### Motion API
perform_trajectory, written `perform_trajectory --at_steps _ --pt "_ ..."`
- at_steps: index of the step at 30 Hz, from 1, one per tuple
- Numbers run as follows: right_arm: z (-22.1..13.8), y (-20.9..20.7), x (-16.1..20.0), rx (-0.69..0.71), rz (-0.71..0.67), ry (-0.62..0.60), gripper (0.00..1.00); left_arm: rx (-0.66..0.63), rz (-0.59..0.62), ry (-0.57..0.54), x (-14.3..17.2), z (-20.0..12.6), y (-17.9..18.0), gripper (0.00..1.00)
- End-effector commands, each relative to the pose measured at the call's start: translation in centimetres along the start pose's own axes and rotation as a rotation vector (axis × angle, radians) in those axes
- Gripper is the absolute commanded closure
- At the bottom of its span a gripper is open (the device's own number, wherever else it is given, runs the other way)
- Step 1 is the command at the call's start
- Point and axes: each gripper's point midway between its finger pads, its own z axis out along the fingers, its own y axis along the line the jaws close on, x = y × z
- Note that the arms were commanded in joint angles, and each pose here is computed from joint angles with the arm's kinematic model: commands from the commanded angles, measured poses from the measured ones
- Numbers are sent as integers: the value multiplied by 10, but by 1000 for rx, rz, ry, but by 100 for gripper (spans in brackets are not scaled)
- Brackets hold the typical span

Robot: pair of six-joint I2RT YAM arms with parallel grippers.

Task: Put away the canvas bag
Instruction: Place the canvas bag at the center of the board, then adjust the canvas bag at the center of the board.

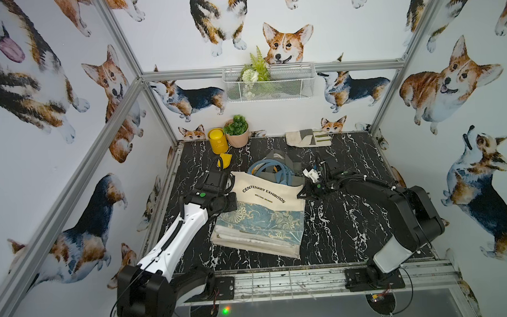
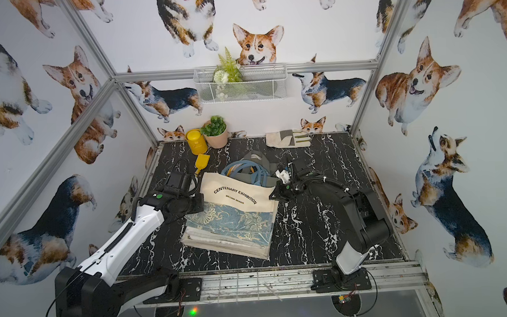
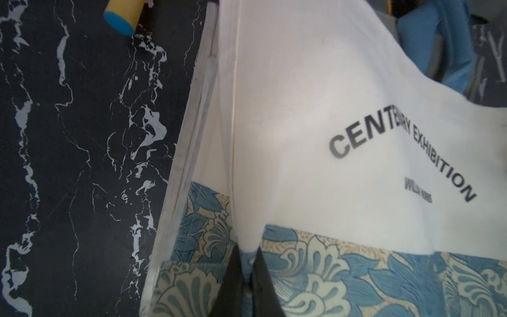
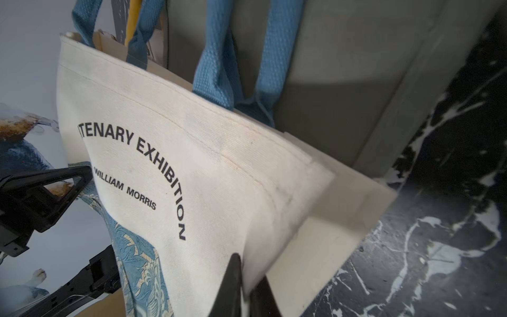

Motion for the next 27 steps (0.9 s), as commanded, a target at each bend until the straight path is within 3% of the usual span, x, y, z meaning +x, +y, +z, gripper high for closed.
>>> perform_trajectory --at_steps 1,2,4,7,10,14,17,22,27 --pt "2 -8 4 44 -13 27 74 -24 -26 -24 -4 8 6 86" --pt "-1 -6 1 51 -26 13 72 -26 -33 -21 -2 7 7 79" --pt "-14 3 -7 68 -73 -24 65 -53 -34 -34 0 0 13 44" --pt "-39 23 -11 80 -155 -60 60 -94 -13 -80 -5 -21 20 25" --pt "-60 35 -9 101 -207 -93 61 -63 -8 -98 -10 -45 13 23" --pt "-58 47 10 81 -266 -49 62 99 -67 -122 -8 -50 -15 23" --pt "-39 46 27 70 -297 24 65 174 -90 -94 0 -29 -38 23" --pt "-6 29 41 87 -313 106 75 232 12 -5 20 11 -89 23" --pt "18 -1 49 153 -267 203 76 226 44 179 62 65 -99 22"
